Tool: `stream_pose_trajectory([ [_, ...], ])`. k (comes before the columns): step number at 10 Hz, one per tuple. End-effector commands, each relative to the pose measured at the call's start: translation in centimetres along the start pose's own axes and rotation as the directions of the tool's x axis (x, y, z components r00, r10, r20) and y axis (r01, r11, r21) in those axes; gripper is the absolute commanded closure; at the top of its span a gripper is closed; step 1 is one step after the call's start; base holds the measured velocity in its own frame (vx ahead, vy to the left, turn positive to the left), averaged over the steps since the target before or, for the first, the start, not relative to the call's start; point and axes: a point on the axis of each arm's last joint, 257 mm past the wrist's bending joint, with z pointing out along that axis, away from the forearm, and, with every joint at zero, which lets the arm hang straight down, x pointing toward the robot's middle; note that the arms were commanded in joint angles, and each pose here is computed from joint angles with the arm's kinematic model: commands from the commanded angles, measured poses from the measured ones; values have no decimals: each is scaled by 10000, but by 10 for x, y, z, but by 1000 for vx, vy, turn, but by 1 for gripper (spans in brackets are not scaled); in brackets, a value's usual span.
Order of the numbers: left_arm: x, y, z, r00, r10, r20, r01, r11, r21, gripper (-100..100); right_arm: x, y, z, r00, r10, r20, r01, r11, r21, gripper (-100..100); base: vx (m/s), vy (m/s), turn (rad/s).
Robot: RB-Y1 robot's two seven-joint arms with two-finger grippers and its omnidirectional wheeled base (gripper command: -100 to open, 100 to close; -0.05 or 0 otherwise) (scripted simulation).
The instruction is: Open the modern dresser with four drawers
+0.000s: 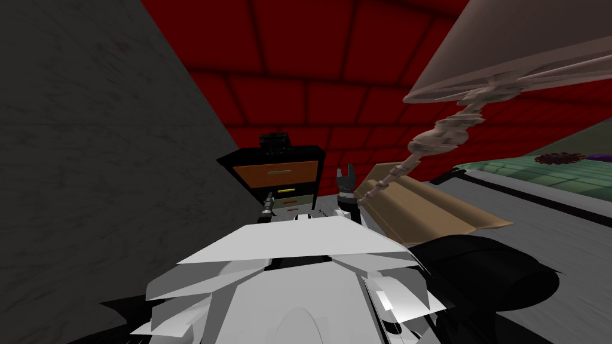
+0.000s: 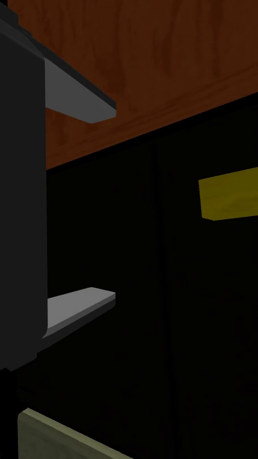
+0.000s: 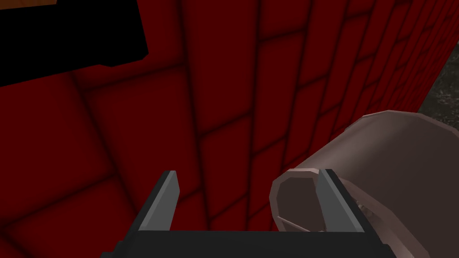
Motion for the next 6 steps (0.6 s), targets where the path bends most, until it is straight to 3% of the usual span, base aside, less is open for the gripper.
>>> stream_pose_trajectory([
  [1, 23, -3, 4, 9978, -647, 132, 647, 9979, 31, -100, 0, 0, 0, 10000, 1, 0, -1, 10000, -1, 0, 40, -13, 1],
  [4, 48, -6, 5, 9914, -1283, 253, 1282, 9917, 46, -100, 0, 0, 0, 10000, 2, 0, -2, 10000, -2, 0, 2, -1, 0],
  [5, 43, -5, 5, 9930, -1158, 226, 1157, 9933, 47, -100, 0, 0, 0, 10000, 2, 0, -2, 10000, -2, 0, 0, 0, 0],
  [6, 44, -10, 16, 9928, -1176, 219, 1175, 9931, 45, -100, 0, 0, 0, 10000, 2, 0, -2, 10000, -2, 0, 37, -1, 7],
])
